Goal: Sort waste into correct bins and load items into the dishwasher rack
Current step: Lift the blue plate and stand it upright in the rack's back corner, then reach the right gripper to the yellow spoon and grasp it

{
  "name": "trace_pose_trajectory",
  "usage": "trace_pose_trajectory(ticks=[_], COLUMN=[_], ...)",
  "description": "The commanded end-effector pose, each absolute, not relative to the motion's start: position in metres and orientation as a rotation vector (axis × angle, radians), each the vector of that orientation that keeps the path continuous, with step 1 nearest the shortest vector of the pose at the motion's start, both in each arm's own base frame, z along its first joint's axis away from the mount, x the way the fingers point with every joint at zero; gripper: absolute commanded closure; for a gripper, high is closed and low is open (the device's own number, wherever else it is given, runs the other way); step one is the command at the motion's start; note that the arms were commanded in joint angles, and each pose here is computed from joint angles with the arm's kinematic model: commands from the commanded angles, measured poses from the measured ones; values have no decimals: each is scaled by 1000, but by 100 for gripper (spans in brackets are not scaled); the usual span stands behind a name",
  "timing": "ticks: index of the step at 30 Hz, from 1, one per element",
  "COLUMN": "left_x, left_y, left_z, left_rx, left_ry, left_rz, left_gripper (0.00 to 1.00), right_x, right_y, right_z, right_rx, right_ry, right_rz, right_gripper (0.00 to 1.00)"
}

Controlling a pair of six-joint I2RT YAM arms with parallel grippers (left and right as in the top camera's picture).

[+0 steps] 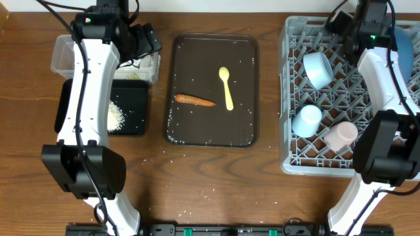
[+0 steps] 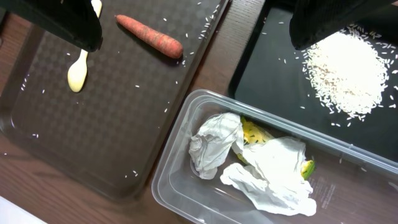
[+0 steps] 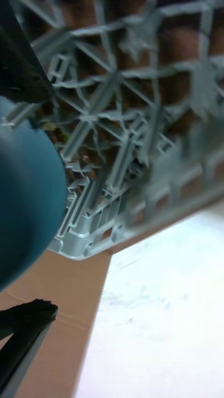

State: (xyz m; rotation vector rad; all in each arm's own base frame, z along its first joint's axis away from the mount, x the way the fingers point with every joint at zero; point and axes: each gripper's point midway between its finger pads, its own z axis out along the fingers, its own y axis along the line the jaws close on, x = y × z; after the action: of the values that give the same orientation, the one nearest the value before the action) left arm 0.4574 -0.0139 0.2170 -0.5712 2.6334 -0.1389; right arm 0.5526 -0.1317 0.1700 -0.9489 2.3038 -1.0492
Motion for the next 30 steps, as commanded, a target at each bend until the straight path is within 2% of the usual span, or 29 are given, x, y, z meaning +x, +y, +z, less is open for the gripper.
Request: trace_pose_trajectory(ticks=[1, 8, 15, 21, 24, 27, 30], left_x=[458, 458, 458, 458, 458, 458, 458], left_y=[-9, -9, -9, -9, -9, -9, -9], left_z=[223, 223, 223, 223, 223, 223, 223], left_rx=[-574, -574, -574, -574, -574, -574, -574], left_ry=[2615, 2615, 2615, 2614, 2615, 2615, 2615], left_rz=[-116, -116, -116, -116, -116, -116, -116], left_gripper=[2, 2, 2, 1, 2, 1, 2], right_x=[557, 567, 550, 507, 491, 485, 487], right_y=[-132, -101, 13, 139, 188, 223, 237], right_z=[199, 264, 286, 266, 251, 226, 194], right_rx=[-616, -277, -211, -284, -306, -336, -296], right_ry=[2270, 2084, 2077, 2206, 2260, 2308, 2377], right_rz=[-969, -774, -230, 466, 671, 673, 539], right_gripper=[1, 1, 1, 1, 8, 14, 19])
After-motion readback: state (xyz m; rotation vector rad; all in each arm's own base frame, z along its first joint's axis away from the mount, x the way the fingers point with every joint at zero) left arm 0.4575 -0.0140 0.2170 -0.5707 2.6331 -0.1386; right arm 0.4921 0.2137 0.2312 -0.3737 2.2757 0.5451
